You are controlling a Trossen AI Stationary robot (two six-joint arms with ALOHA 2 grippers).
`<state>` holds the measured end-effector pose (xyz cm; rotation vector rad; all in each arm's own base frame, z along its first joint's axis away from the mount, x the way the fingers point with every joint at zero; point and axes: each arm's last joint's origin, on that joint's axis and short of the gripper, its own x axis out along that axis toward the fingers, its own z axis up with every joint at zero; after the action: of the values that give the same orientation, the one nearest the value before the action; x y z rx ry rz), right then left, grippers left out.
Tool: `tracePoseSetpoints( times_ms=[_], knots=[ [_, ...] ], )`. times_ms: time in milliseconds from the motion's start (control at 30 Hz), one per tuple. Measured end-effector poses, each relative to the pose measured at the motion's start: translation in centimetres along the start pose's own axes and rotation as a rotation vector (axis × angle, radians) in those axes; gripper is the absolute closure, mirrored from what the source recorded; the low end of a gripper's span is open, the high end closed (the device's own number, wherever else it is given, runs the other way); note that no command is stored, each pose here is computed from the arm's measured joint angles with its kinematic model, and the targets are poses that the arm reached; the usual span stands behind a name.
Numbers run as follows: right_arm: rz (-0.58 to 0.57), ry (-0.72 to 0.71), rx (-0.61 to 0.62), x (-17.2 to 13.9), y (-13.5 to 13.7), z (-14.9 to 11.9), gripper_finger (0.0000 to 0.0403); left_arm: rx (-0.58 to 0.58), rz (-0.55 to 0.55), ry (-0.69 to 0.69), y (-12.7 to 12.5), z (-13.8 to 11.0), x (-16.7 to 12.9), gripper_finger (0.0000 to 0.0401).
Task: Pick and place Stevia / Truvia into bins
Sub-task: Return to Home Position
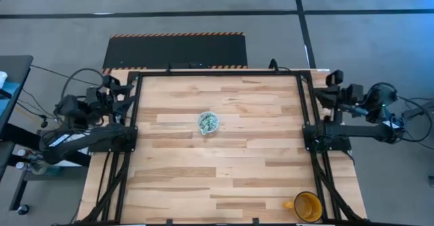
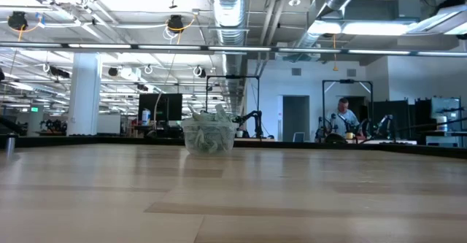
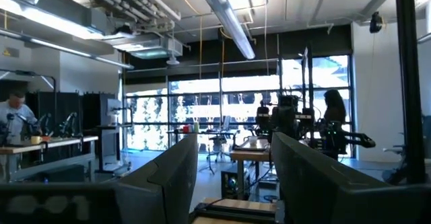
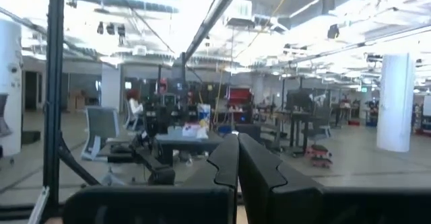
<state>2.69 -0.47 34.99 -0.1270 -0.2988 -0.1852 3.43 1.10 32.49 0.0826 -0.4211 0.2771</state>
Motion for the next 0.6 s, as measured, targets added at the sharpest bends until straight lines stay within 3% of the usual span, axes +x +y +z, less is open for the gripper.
tracePoseSetpoints(
  times_ms=[300,600],
  knots=[
    [-0.009,-0.077,0.013,-3.0,-0.2,0.1,0.0403,0.000,0.014,-0.004,-0.1,0.0,-1.2,0.0218],
    [-0.003,-0.045,0.029,-2.7,-0.1,-0.6,0.0403,-0.014,0.034,0.010,0.0,-0.1,-1.2,0.0218]
  ],
)
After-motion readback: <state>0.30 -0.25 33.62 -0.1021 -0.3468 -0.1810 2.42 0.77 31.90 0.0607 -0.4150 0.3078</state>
